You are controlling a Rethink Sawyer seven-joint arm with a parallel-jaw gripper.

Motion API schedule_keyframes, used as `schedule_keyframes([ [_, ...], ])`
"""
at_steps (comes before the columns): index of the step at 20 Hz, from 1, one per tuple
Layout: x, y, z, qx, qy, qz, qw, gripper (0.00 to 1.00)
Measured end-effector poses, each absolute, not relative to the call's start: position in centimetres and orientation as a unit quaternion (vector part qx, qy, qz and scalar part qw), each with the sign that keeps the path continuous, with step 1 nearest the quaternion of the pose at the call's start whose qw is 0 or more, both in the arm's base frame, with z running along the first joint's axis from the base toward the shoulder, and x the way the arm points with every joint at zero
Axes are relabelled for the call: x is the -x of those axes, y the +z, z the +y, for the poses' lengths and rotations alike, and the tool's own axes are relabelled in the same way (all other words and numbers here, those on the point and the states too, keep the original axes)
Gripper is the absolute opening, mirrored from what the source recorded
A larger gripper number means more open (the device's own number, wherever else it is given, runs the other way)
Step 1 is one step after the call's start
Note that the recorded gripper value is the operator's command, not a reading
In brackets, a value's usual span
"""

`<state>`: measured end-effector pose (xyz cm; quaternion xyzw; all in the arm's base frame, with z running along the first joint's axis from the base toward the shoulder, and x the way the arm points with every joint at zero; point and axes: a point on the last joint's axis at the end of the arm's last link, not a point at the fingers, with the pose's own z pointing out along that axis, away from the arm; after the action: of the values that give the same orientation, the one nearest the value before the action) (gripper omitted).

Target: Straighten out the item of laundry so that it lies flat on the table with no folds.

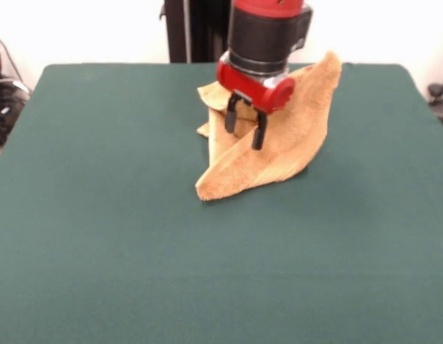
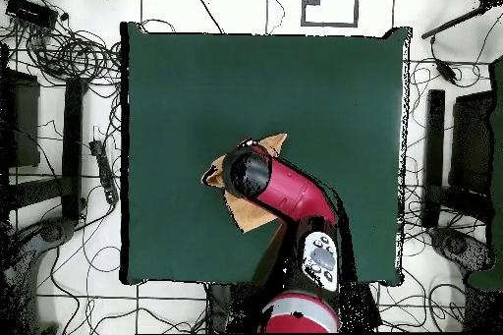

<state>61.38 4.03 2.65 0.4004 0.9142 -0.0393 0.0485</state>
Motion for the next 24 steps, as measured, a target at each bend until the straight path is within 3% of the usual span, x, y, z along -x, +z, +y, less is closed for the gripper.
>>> schedule_keyframes([
  [10, -59.9, -0.4, 0.3, -0.426, -0.053, 0.903, 0.029, 1.00],
  [24, -58.1, -3.2, 0.7, -0.426, -0.067, 0.902, 0.040, 1.00],
])
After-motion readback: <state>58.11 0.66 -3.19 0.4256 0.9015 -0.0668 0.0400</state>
